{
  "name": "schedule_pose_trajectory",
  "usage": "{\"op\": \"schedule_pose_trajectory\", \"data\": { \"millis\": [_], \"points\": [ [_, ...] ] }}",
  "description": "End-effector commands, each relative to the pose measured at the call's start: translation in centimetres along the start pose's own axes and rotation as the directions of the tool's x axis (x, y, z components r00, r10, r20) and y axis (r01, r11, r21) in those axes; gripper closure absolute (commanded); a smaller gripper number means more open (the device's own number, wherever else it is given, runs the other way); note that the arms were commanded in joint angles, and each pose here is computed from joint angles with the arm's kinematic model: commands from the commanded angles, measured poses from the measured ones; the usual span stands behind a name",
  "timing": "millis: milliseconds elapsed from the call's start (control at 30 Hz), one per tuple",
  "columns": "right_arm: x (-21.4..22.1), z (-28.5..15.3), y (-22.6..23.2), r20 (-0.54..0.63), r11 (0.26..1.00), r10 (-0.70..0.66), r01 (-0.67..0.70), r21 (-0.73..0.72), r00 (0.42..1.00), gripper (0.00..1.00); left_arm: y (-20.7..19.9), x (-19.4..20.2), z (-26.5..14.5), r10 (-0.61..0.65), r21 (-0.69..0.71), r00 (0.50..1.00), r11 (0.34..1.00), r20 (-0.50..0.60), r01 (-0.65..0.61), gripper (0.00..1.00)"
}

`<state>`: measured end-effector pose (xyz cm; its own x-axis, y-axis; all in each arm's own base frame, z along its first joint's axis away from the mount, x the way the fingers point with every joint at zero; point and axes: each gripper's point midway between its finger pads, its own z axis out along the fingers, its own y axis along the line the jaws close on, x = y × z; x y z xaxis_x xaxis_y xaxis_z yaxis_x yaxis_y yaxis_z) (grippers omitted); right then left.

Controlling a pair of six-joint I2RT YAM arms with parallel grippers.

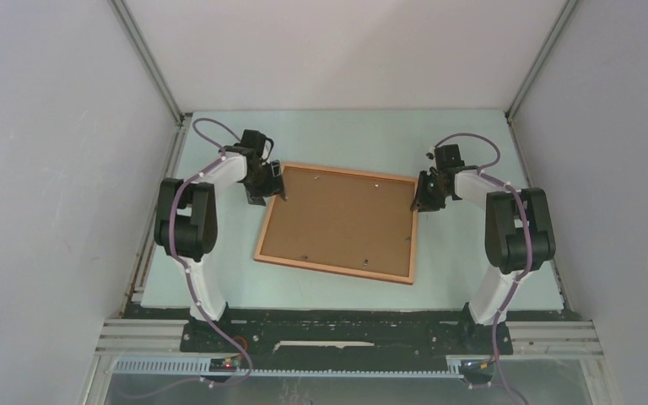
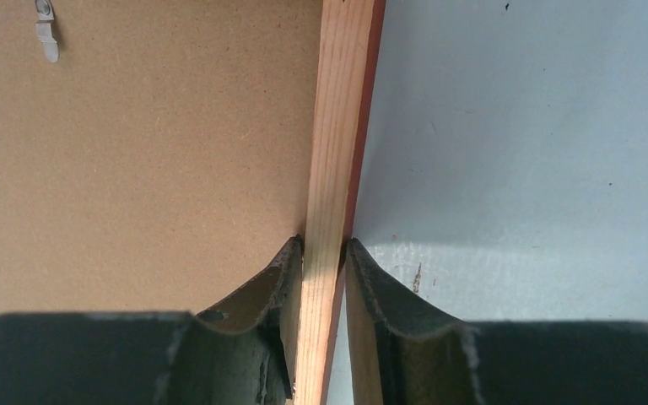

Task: Put the photo into the frame
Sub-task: Install the photo frame at the center of the board.

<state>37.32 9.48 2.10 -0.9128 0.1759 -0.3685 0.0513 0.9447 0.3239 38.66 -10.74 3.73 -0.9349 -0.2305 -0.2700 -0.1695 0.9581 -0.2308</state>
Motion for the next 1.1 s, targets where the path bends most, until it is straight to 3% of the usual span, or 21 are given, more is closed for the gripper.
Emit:
{"op": "schedule_pose_trajectory", "data": {
  "millis": [0,233,333,767,967,1067],
  "points": [
    [-0.3,0.3,1.2,0.000,0.998,-0.029,0.029,-0.049,1.000,0.69,-0.2,-2.7,-0.9,0.031,-0.061,0.996,0.998,0.082,-0.026,0.33],
    [-0.2,0.3,1.2,-0.002,0.998,-0.028,0.028,-0.050,1.000,0.69,-0.2,-2.1,-0.7,0.037,-0.071,0.996,0.997,0.084,-0.031,0.34],
    [-0.2,0.3,1.2,-0.002,0.998,-0.028,0.028,-0.051,1.000,0.69,-0.8,-2.1,-0.1,0.040,-0.068,0.996,0.997,0.078,-0.035,0.29],
    [0.0,0.3,1.4,-0.009,0.997,-0.031,0.030,-0.065,0.999,0.71,-0.2,-2.9,0.9,0.030,-0.131,0.998,0.991,0.053,-0.023,0.34],
    [0.1,0.3,1.6,-0.011,0.997,-0.034,0.033,-0.076,0.999,0.76,-0.4,-3.8,1.4,-0.012,-0.137,0.998,0.990,0.058,0.020,0.37],
    [0.1,0.3,1.6,-0.011,0.996,-0.033,0.032,-0.077,0.999,0.78,-0.1,-4.2,1.4,-0.045,-0.151,0.996,0.987,0.074,0.056,0.45]
  ]
}}
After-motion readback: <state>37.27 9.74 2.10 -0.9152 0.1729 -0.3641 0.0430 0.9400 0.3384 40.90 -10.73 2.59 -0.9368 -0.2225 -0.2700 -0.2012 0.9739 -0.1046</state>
